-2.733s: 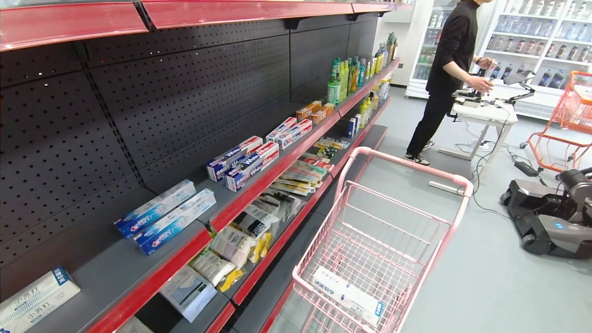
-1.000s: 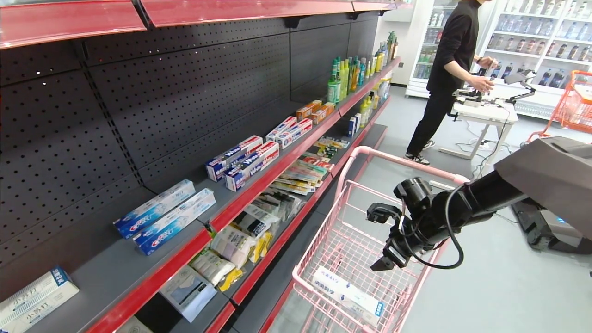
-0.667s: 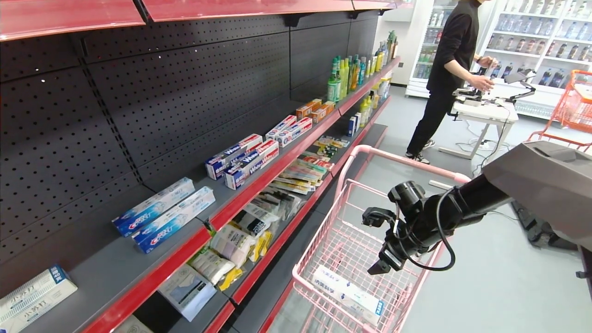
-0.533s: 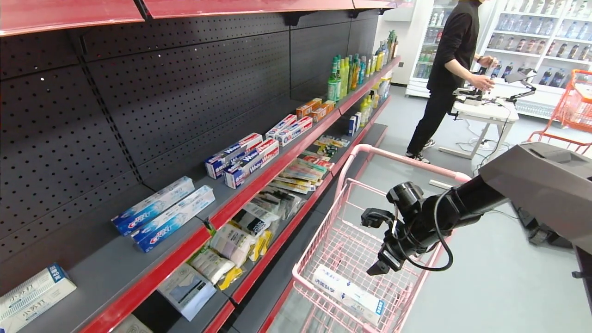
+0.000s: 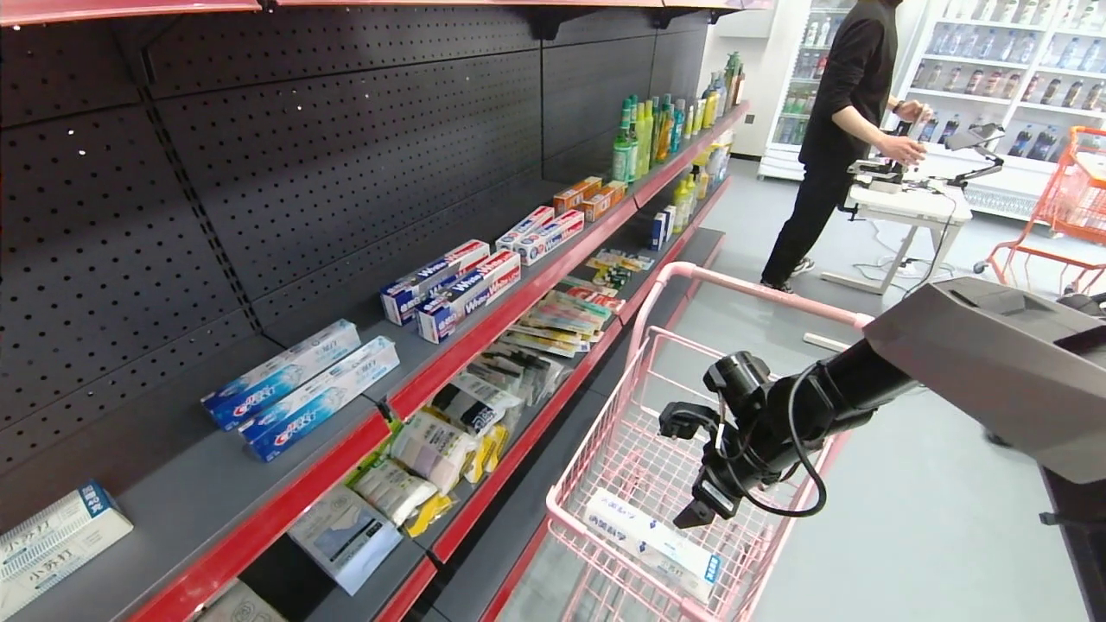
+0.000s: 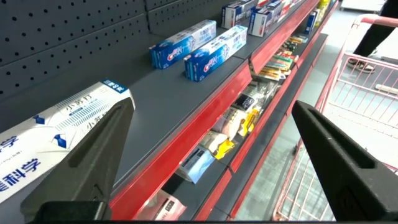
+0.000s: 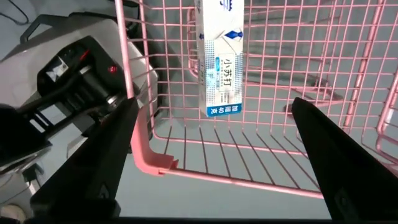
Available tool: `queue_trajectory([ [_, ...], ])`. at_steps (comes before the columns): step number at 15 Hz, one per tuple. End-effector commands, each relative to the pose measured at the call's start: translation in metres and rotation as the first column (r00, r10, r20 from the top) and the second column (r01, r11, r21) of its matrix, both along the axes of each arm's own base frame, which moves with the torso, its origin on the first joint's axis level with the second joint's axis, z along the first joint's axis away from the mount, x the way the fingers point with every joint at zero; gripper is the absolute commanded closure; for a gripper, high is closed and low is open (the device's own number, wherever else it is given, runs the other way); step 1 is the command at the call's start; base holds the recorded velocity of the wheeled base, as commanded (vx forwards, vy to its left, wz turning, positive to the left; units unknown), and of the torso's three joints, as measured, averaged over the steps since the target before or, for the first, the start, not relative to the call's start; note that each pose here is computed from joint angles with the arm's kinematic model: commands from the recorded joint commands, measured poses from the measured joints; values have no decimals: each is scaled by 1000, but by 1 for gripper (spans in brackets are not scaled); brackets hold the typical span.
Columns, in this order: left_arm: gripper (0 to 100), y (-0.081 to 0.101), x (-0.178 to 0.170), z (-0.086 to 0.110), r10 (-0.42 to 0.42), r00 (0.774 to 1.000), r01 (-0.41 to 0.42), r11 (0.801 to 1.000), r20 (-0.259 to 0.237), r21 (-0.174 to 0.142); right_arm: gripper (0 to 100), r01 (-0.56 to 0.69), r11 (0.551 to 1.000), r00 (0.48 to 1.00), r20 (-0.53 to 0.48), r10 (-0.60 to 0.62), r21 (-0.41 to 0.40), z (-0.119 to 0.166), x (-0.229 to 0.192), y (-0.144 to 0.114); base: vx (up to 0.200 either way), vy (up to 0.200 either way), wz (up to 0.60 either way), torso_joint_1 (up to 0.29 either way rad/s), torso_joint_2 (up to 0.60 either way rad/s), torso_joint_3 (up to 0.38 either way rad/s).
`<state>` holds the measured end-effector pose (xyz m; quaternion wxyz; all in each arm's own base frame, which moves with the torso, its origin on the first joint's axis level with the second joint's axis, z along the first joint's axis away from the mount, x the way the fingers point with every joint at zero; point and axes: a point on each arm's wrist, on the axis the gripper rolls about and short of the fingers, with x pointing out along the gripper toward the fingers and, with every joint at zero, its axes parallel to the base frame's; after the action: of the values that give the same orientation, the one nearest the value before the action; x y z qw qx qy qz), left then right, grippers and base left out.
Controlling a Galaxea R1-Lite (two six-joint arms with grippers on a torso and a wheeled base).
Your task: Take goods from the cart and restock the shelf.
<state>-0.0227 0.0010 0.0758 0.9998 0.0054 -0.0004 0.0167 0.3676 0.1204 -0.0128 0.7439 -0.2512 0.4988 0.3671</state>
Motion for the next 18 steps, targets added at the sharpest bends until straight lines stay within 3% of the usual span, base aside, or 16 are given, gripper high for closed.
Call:
queue_trajectory([
  [1, 0, 0, 0, 0, 0, 1000, 0, 1000, -1, 0, 0, -7, 1000, 1000, -8, 7, -3, -4, -1, 3, 0, 0, 0, -129, 276, 144],
  [8, 0, 0, 0, 0, 0, 1000, 0, 1000, -1, 0, 0, -24, 1000, 1000, -17, 24, -6, -6, -4, 8, 0, 0, 0, -149, 325, 171],
  [18, 0, 0, 0, 0, 0, 1000, 0, 1000, -1, 0, 0, -105, 993, 994, 13, 106, -58, -8, -2, -4, 0, 0, 0, -157, 344, 190],
])
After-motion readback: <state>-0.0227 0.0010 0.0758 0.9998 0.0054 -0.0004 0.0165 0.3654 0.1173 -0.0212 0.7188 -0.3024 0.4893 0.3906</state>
